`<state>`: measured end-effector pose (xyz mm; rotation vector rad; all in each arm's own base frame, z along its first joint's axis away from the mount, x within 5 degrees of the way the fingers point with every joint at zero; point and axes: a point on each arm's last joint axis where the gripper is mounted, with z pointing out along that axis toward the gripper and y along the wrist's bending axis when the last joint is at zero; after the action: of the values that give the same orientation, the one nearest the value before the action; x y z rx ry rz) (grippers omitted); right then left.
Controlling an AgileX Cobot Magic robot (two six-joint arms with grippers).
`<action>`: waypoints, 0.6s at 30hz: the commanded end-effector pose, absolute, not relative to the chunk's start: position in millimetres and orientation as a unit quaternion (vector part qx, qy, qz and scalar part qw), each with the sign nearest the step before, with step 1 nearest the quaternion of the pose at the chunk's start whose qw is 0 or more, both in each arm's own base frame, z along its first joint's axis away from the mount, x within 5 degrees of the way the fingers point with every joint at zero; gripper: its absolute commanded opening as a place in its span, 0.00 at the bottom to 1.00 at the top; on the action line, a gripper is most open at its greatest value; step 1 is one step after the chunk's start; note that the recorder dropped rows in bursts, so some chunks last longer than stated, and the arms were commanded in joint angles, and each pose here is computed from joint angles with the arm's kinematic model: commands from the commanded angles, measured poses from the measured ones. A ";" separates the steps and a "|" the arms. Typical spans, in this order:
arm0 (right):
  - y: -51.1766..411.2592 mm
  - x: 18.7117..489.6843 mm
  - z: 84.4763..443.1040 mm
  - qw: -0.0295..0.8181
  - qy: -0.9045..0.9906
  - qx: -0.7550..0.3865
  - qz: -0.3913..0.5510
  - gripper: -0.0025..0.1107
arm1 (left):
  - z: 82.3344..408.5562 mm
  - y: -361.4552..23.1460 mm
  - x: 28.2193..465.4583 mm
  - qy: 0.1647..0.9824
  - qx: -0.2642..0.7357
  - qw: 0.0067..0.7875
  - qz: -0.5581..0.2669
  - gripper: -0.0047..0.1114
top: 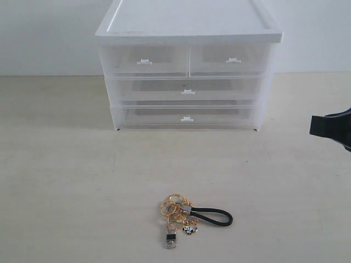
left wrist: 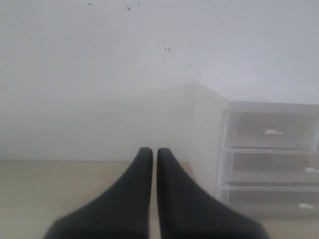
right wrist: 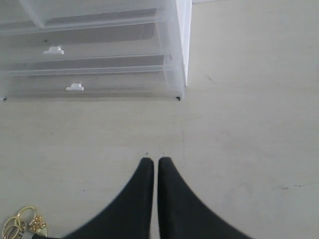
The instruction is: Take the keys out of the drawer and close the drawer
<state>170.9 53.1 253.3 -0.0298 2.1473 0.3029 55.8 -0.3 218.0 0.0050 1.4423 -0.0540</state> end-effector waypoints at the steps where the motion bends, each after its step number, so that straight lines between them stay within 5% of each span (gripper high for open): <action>1: 52.4 171.0 254.9 0.474 0.871 -0.011 0.125 0.02 | 211.2 -5.4 56.0 0.684 0.010 0.728 -0.057 0.08; 7: 52.4 171.0 254.9 0.474 0.871 -0.011 0.125 0.02 | 189.6 -6.3 54.8 0.765 0.036 0.642 -0.036 0.08; 18: 52.4 171.0 254.9 0.474 0.871 -0.011 0.125 0.02 | 185.1 -6.1 53.8 0.781 0.039 0.623 -0.033 0.08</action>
<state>171.0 53.1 253.5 -0.0301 2.1451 0.3040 54.0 -6.3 186.3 0.1014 1.7863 -0.0704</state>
